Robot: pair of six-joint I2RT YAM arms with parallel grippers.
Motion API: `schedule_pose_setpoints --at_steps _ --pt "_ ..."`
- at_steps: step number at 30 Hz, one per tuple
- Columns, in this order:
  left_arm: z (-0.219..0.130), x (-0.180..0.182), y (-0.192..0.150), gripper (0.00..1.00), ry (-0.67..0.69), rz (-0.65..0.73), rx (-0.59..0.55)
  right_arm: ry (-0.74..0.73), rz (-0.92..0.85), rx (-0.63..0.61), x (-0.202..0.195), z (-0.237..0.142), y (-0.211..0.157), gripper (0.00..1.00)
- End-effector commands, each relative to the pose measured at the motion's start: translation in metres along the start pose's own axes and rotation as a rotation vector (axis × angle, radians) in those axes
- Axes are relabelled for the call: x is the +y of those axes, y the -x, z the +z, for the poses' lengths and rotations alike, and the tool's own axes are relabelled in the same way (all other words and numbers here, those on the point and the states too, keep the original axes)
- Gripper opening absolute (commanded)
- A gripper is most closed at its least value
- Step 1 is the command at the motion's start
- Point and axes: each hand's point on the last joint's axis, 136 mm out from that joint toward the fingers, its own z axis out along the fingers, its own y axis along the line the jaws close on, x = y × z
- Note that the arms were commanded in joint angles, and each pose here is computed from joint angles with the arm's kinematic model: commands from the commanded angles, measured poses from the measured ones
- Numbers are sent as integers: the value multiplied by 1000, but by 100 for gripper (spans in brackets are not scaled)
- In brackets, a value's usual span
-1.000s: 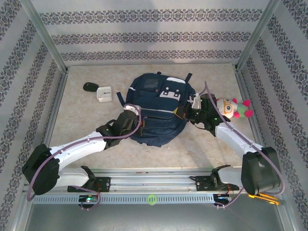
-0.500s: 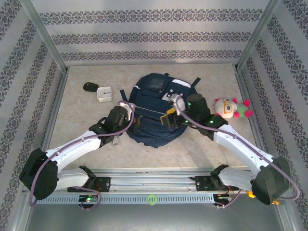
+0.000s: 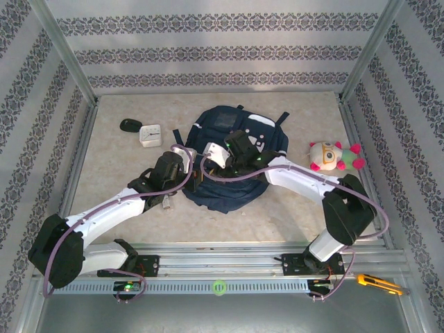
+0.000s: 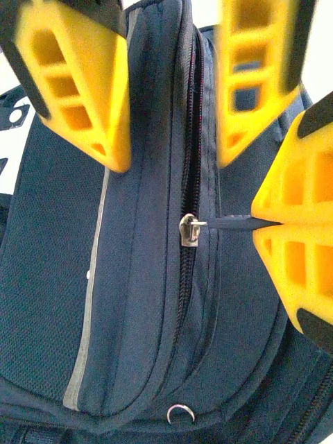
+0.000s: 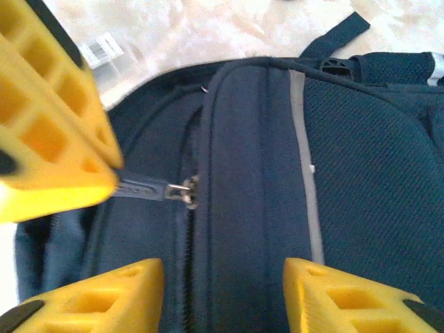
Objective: Pack the student bag
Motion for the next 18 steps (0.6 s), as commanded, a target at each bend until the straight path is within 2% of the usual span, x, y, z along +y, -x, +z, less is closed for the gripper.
schedule_pose_setpoints --at_steps 1,4,11,18 --pt "-6 -1 16 0 -4 14 -60 -72 -29 -11 -20 -1 12 20" --pt "-10 22 20 0 94 -2 -75 -33 -39 -55 -15 -12 17 0" --pt "-18 72 42 0 246 -18 -102 150 -141 -202 17 -61 9 0" --pt "-8 92 64 0 290 21 -102 255 -179 -335 24 -101 -2 0"
